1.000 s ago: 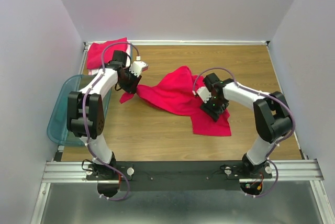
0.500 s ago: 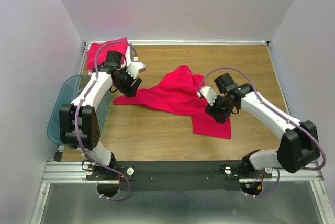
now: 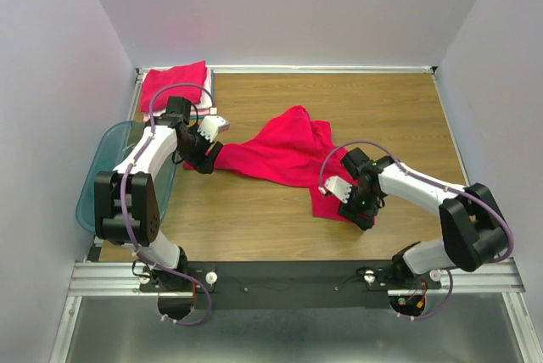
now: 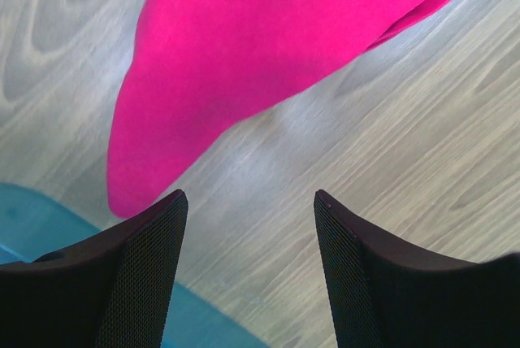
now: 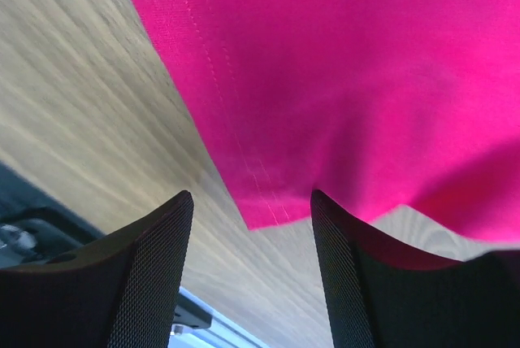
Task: Fold and stack the t-shirts
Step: Flatten out the tshirt
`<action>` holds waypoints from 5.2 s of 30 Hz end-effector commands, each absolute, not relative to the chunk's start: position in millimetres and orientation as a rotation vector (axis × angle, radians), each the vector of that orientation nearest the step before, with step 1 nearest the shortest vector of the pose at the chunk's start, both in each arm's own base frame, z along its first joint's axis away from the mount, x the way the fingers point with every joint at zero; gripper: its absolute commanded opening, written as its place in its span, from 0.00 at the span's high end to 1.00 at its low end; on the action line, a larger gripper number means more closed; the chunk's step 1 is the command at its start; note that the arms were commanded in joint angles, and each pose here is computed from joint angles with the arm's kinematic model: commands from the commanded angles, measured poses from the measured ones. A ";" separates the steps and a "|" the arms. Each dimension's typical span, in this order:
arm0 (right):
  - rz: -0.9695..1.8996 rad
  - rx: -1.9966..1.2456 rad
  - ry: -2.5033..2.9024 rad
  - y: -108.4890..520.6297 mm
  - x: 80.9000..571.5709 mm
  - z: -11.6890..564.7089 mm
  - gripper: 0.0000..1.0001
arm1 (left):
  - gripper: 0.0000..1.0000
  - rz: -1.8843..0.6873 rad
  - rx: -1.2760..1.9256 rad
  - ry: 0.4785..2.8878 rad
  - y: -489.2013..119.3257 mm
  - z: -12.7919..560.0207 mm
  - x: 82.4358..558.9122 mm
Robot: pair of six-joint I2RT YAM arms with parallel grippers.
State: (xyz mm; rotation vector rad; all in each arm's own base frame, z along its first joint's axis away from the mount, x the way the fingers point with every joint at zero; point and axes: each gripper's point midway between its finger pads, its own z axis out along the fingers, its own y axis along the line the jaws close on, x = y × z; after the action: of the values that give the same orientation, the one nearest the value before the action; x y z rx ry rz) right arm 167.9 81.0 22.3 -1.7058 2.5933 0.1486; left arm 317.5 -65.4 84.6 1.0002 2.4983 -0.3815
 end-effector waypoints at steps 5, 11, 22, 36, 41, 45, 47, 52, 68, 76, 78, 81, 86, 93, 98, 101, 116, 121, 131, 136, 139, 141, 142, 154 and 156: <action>0.008 -1.768 2.576 74.0 163.7 -9.0 0.47 | 0.28 -0.195 1.001 2.534 -33.8 78.8 315.3; -0.071 -1.722 2.571 69.4 171.0 -3.0 0.99 | 0.31 -0.055 1.159 2.505 -15.5 72.8 328.8; -0.062 -1.572 2.539 80.8 185.1 22.4 0.99 | 0.38 0.110 1.320 2.568 10.0 46.8 344.9; -0.087 -1.495 2.505 82.9 195.8 41.4 0.99 | 0.57 0.152 1.402 2.635 17.5 18.3 337.6; -0.110 -1.416 2.465 82.4 213.8 60.1 0.99 | 0.75 0.145 1.386 2.604 13.8 27.1 346.2; -0.107 -1.274 2.379 84.3 252.4 102.6 0.99 | 0.99 0.045 1.369 2.540 -2.4 53.8 354.3; -0.121 -1.182 2.357 74.6 271.9 123.8 1.00 | 1.00 0.014 1.345 2.477 -11.7 75.6 366.6; -0.192 -0.938 2.205 45.0 337.0 216.8 0.99 | 1.00 -0.030 1.243 2.339 -30.7 142.3 397.8; -0.445 -0.517 1.718 -14.4 441.0 466.0 0.99 | 1.00 0.017 0.770 1.719 -64.0 409.5 455.4; -0.599 -0.403 1.514 -34.6 433.7 553.2 0.99 | 1.00 0.041 0.718 1.589 -64.2 459.5 439.7; -0.631 -0.386 1.460 -37.5 427.5 571.4 1.00 | 1.00 0.063 0.699 1.544 -62.0 475.8 431.3; -0.681 -0.368 1.413 -43.7 418.5 587.6 0.99 | 1.00 0.088 0.683 1.512 -58.7 485.0 422.0; -0.744 -0.359 1.361 -50.2 408.2 604.4 1.00 | 1.00 0.099 0.663 1.473 -57.3 502.6 410.5; -0.831 -0.354 1.275 -56.7 391.6 632.7 1.00 | 1.00 0.166 0.590 1.405 -45.4 533.7 397.9; -0.850 -0.354 1.245 -57.1 381.9 642.7 0.99 | 1.00 0.220 0.518 1.410 -32.3 538.6 401.9; -0.848 -0.370 1.259 -56.3 378.6 636.0 0.99 | 1.00 0.224 0.500 1.424 -29.9 537.0 407.1; -0.758 -0.500 1.419 -44.4 362.5 560.1 0.99 | 1.00 0.199 0.468 1.551 -27.0 503.1 432.5; -0.736 -0.466 1.423 -45.1 357.8 564.7 1.00 | 1.00 0.184 0.461 1.549 -28.3 505.1 427.6; -0.793 -0.314 1.261 -59.5 280.0 632.1 0.99 | 1.00 0.138 0.458 1.390 -35.3 549.0 340.7; -0.795 -0.238 1.150 -64.1 220.2 664.0 1.00 | 1.00 0.164 0.440 1.272 -31.0 566.9 276.9; -0.797 -0.203 1.071 -65.3 180.1 682.3 0.99 | 1.00 0.193 0.427 1.178 -27.0 582.7 232.9; -0.790 -0.194 1.025 -64.1 160.8 692.3 0.99 | 1.00 0.213 0.404 1.105 -23.1 596.1 200.1; -0.792 -0.178 0.991 -64.8 145.0 700.4 0.99 | 1.00 0.218 0.390 1.075 -21.6 602.5 189.7; -0.865 -0.327 0.972 -53.8 150.4 694.7 1.00 | 1.00 0.218 0.470 1.145 -27.0 577.9 182.3; -0.857 -0.458 1.085 -45.7 182.5 638.3 0.99 | 1.00 0.206 0.534 1.203 -32.9 553.5 195.7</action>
State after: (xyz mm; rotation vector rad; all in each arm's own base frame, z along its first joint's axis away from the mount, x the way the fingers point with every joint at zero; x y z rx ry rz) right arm 135.6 -54.3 703.8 -0.2703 0.9328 -0.8226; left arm 156.7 -28.7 608.4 0.4394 1.0239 0.2067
